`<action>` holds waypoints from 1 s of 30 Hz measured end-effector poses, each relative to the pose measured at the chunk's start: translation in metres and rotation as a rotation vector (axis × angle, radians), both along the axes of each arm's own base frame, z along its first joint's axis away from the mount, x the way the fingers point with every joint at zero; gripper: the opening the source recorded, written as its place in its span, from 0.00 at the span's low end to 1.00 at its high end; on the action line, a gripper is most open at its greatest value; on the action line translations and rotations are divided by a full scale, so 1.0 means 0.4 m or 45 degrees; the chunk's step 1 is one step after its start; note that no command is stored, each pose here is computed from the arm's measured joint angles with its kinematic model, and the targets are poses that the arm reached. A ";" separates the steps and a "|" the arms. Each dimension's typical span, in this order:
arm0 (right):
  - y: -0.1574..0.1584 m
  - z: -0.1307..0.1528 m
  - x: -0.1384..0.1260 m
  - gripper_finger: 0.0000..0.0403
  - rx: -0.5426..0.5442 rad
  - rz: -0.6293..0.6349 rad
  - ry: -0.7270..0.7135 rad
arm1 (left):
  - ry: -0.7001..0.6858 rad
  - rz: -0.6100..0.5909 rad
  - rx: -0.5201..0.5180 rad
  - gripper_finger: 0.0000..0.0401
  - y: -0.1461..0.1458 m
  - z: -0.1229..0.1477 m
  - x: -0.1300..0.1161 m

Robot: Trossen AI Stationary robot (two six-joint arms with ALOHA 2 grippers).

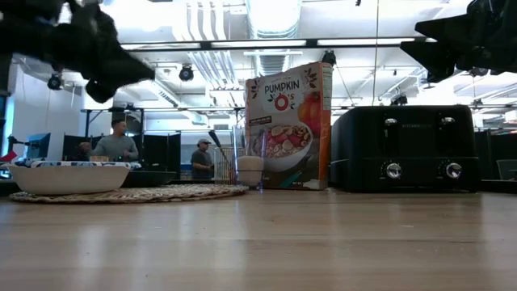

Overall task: Arrange a breakfast setting
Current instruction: Remove the white bowl from the brown placemat

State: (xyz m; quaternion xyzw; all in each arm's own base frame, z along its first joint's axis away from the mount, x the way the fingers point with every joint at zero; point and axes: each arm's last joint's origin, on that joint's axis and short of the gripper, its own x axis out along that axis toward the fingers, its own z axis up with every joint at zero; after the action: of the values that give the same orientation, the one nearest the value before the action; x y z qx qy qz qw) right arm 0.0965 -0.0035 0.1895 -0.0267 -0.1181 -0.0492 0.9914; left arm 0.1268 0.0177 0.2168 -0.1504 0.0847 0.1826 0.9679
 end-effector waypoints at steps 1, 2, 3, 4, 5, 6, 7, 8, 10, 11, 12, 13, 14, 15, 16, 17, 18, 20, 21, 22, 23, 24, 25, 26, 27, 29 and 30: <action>0.000 0.000 0.000 0.65 0.002 0.000 -0.001 | 0.119 0.071 -0.007 0.15 0.004 0.010 -0.001; 0.000 0.000 0.000 0.65 0.001 0.000 0.000 | 0.232 0.142 -0.021 0.15 0.007 0.017 -0.004; 0.000 0.000 0.000 0.65 0.000 -0.001 0.000 | 0.330 0.207 -0.043 0.15 0.010 0.026 -0.007; 0.000 0.000 0.000 0.65 0.000 -0.001 0.000 | 0.421 0.257 -0.075 0.15 0.011 0.032 -0.010; 0.000 0.000 0.000 0.65 0.001 -0.001 0.000 | 0.504 0.292 -0.120 0.15 0.011 0.036 -0.013; 0.000 0.000 0.000 0.65 0.001 0.000 0.000 | 0.576 0.310 -0.171 0.15 0.010 0.041 -0.016; 0.000 0.000 0.000 0.65 -0.001 0.000 0.000 | 0.639 0.303 -0.229 0.15 0.008 0.046 -0.016; 0.000 0.000 0.000 0.65 0.000 0.000 0.000 | 0.700 0.276 -0.294 0.15 0.005 0.048 -0.016; 0.000 0.000 0.000 0.65 0.001 0.000 0.000 | 0.803 0.222 -0.409 0.15 -0.002 0.049 -0.013; 0.000 0.000 0.000 0.65 0.000 0.000 0.000 | 0.835 0.197 -0.464 0.15 -0.004 0.049 -0.009; 0.000 0.000 0.000 0.65 0.000 0.000 0.000 | 0.852 0.170 -0.514 0.15 -0.007 0.048 -0.003; 0.000 0.000 0.000 0.65 0.001 0.000 0.000 | 0.868 0.146 -0.562 0.15 -0.009 0.045 0.004; 0.000 0.000 0.000 0.65 0.001 0.000 0.000 | 0.886 0.125 -0.609 0.15 -0.012 0.042 0.009; 0.000 0.000 0.000 0.65 0.000 0.000 0.000 | 0.907 0.105 -0.651 0.15 -0.014 0.038 0.015; 0.000 0.000 0.000 0.65 0.000 0.000 0.000 | 0.927 0.094 -0.687 0.15 -0.015 0.035 0.021; 0.000 0.000 0.000 0.65 0.000 0.000 0.000 | 0.946 0.073 -0.723 0.15 -0.017 0.031 0.027; 0.000 0.000 0.000 0.65 0.002 0.000 0.000 | 0.967 0.049 -0.754 0.15 -0.019 0.028 0.033; 0.000 0.000 0.000 0.65 -0.001 0.000 0.000 | 1.001 0.012 -0.795 0.15 -0.021 0.025 0.044; 0.000 0.000 0.000 0.65 0.000 0.000 0.000 | 1.015 0.000 -0.808 0.15 -0.022 0.024 0.049; 0.000 0.000 0.000 0.65 0.001 0.000 0.000 | 1.030 -0.010 -0.810 0.16 -0.023 0.022 0.054; 0.000 0.000 0.000 0.65 0.001 0.000 -0.001 | 1.046 -0.024 -0.813 0.16 -0.024 0.020 0.059; 0.000 0.000 0.000 0.65 0.000 0.000 0.000 | 1.060 -0.036 -0.819 0.17 -0.025 0.019 0.063; 0.000 0.000 0.000 0.65 0.000 0.000 0.000 | 1.074 -0.046 -0.819 0.18 -0.026 0.017 0.067; 0.000 0.000 0.000 0.65 0.001 0.001 0.000 | 1.091 -0.063 -0.824 0.20 -0.027 0.013 0.071; 0.000 0.000 0.000 0.65 0.001 0.000 -0.001 | 1.110 -0.077 -0.823 0.21 -0.030 0.010 0.075; 0.000 0.000 0.000 0.65 0.000 0.000 0.001 | 1.142 -0.104 -0.820 0.25 -0.035 0.002 0.082; 0.000 0.000 0.000 0.65 0.001 0.000 -0.001 | 1.152 -0.123 -0.817 0.28 -0.038 -0.002 0.086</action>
State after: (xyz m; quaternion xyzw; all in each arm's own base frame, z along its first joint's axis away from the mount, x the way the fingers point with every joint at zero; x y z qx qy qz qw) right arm 0.0964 -0.0036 0.1896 -0.0261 -0.1183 -0.0492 0.9914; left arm 0.1612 0.0024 0.2162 -0.3401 0.5501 0.1496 0.7479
